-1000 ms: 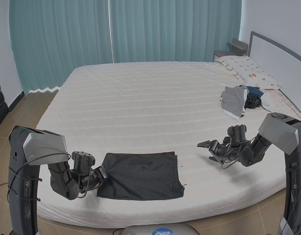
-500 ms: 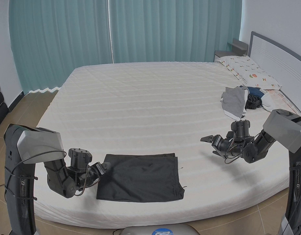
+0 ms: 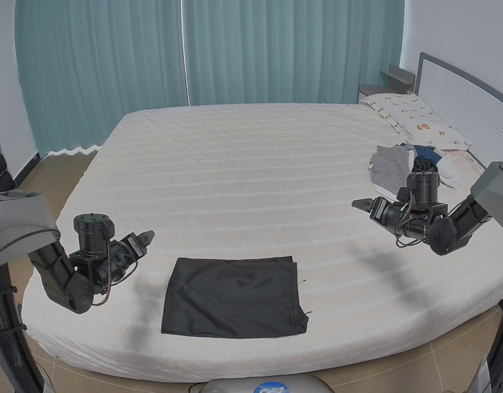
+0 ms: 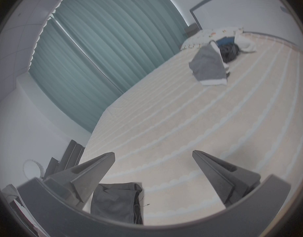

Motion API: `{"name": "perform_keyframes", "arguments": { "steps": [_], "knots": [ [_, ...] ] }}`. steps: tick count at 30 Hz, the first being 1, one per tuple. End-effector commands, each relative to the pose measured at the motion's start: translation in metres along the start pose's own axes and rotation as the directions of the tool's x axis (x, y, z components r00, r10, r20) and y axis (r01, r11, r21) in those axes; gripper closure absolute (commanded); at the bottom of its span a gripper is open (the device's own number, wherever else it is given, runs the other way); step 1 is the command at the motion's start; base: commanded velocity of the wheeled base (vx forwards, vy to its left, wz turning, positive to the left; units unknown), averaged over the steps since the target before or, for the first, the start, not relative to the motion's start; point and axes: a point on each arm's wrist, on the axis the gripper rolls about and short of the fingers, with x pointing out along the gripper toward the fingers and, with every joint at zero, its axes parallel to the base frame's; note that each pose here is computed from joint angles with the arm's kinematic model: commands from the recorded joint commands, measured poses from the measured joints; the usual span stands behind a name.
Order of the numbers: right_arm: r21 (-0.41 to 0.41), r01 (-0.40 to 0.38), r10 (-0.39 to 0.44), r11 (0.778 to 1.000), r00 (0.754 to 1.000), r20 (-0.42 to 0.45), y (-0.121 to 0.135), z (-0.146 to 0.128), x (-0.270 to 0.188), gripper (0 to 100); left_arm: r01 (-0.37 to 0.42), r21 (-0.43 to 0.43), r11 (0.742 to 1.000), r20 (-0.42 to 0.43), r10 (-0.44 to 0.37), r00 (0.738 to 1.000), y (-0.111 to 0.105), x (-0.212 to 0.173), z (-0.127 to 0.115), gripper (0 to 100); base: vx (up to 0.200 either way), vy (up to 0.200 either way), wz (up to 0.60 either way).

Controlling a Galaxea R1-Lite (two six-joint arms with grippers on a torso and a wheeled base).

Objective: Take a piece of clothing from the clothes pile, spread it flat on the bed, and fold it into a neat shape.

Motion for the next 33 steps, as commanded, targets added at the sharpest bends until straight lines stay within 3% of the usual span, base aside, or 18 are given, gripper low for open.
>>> {"name": "perform_keyframes", "arguments": {
  "steps": [1, 3, 6, 7, 8, 9, 12, 13, 14, 15, 16, 23, 28, 30, 33],
  "knots": [
    [-0.11, -0.029, 0.042, 0.993, 0.992, 0.12, 0.033, 0.02, -0.098, 0, 0.097, 0.059, 0.994, 0.184, -0.107, 0.977, -0.021, -0.085, 0.046, 0, 0.0, 0.0, 0.0],
    [-0.155, -0.037, 0.06, 0.987, 0.987, 0.152, 0.038, 0.022, -0.124, 0, 0.113, 0.078, 0.991, 0.217, -0.128, 0.968, -0.022, -0.106, 0.052, 0, 0.0, 0.0, 0.0],
    [-0.254, -0.049, 0.107, 0.966, 0.969, 0.221, 0.048, 0.022, -0.177, 0, 0.109, 0.179, 0.978, 0.263, -0.154, 0.953, -0.02, -0.144, 0.056, 0, 0.0, 0.0, 0.0],
    [-0.32, -0.055, 0.147, 0.946, 0.951, 0.27, 0.052, 0.018, -0.215, 0, 0.105, 0.232, 0.967, 0.307, -0.175, 0.935, -0.018, -0.17, 0.06, 0, 0.0, 0.0, 0.0],
    [-0.329, -0.056, 0.153, 0.943, 0.949, 0.276, 0.053, 0.016, -0.221, 0, 0.105, 0.24, 0.965, 0.316, -0.18, 0.932, -0.017, -0.175, 0.06, 0, 0.0, 0.0, 0.0],
    [-0.396, -0.068, 0.2, 0.916, 0.931, 0.304, 0.057, 0.005, -0.258, 0, 0.098, 0.274, 0.957, 0.352, -0.195, 0.916, -0.015, -0.2, 0.061, 0, 0.0, 0.0, 0.0],
    [-0.465, -0.009, 0.191, 0.885, 0.919, 0.346, 0.053, -0.01, -0.302, 0, 0.052, 0.297, 0.953, 0.414, -0.178, 0.893, -0.012, -0.234, 0.064, 0, 0.0, 0.0, 0.0],
    [-0.465, -0.009, 0.191, 0.885, 0.919, 0.346, 0.053, -0.01, -0.302, 0, 0.052, 0.297, 0.953, 0.414, -0.178, 0.893, -0.012, -0.234, 0.064, 0, 0.0, 0.0, 0.0],
    [-0.49, 0.047, 0.157, 0.87, 0.917, 0.366, 0.048, -0.021, -0.327, 0, 0.046, 0.31, 0.95, 0.441, -0.186, 0.878, -0.009, -0.261, 0.062, 0, 0.0, 0.0, 0.0],
    [-0.49, 0.047, 0.157, 0.87, 0.917, 0.366, 0.048, -0.021, -0.327, 0, 0.046, 0.31, 0.95, 0.441, -0.186, 0.878, -0.009, -0.261, 0.062, 0, 0.0, 0.0, 0.0],
    [-0.5, 0.077, 0.145, 0.863, 0.909, 0.39, 0.042, -0.034, -0.354, 0, 0.036, 0.332, 0.943, 0.447, -0.191, 0.874, -0.003, -0.287, 0.058, 0, 0.0, 0.0, 0.0],
    [-0.497, 0.161, 0.075, 0.853, 0.904, 0.421, 0.017, -0.082, -0.408, 0, -0.002, 0.363, 0.932, 0.441, -0.17, 0.881, 0.019, -0.354, 0.039, 0, 0.0, 0.0, 0.0],
    [-0.515, 0.164, 0.073, 0.841, 0.91, 0.408, 0.005, -0.109, -0.428, 0, -0.031, 0.355, 0.934, 0.439, -0.137, 0.888, 0.031, -0.368, 0.025, 0, 0.0, 0.0, 0.0],
    [-0.549, 0.193, 0.063, 0.813, 0.909, 0.413, -0.004, -0.125, -0.434, 0, -0.049, 0.342, 0.938, 0.464, -0.123, 0.877, 0.037, -0.375, 0.019, 0, 0.0, 0.0, 0.0],
    [-0.556, 0.203, 0.054, 0.806, 0.91, 0.41, -0.013, -0.14, -0.435, 0, -0.067, 0.337, 0.939, 0.487, -0.113, 0.866, 0.042, -0.38, 0.013, 0, 0.0, 0.0, 0.0]
  ]
}}
